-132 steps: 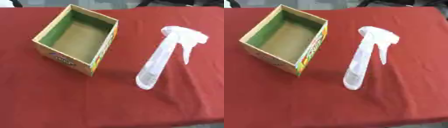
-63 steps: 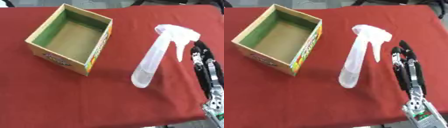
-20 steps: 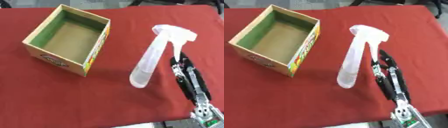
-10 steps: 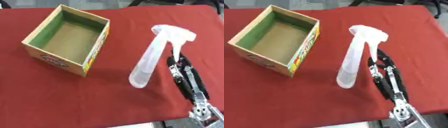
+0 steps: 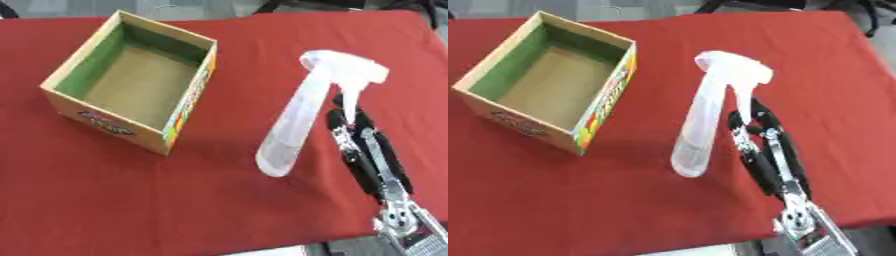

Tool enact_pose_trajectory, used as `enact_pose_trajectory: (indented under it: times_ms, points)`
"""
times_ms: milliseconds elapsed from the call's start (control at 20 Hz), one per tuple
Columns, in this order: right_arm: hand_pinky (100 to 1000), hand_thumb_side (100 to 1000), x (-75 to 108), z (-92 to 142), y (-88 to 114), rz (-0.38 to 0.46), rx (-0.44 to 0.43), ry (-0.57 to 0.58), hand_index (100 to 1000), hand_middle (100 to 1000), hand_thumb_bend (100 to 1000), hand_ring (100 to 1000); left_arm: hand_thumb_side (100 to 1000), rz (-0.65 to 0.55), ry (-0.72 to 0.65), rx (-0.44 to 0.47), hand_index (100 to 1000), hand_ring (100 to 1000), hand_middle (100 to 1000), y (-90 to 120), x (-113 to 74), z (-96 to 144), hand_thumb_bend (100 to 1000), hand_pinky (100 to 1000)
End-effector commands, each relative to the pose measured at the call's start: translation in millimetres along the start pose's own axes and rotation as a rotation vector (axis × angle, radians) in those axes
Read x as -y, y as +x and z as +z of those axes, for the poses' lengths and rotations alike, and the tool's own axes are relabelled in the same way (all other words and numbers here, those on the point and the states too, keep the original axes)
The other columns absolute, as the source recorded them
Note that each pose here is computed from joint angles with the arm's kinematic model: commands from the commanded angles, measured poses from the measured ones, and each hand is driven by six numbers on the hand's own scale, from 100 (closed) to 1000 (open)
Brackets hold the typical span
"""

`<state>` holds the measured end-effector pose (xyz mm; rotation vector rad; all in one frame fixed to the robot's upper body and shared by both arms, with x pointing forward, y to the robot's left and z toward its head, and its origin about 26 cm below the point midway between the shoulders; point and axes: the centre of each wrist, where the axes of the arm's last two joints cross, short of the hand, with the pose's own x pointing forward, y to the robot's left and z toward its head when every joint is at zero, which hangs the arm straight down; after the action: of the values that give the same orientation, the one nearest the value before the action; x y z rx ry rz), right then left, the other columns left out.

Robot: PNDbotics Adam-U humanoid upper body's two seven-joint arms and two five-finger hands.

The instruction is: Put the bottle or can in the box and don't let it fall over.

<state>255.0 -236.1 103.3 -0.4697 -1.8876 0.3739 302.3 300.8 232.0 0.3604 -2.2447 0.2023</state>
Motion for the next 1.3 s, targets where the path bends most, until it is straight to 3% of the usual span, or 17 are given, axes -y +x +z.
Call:
enact_pose_trajectory:
  times_ms: [50,1300]
  points:
    - [852,1000,3.9,-3,4,0.001,0.02,0.01,1000,940,214,959,938,-0.001,-0.012,0.044,745,1000,1000,10,0.1,-5,304,486]
    - [848,1000,6.9,-14,12,-0.028,0.061,0.052,1000,936,268,962,939,0.011,-0.019,0.046,743,1000,1000,11,2.7,-6,303,485]
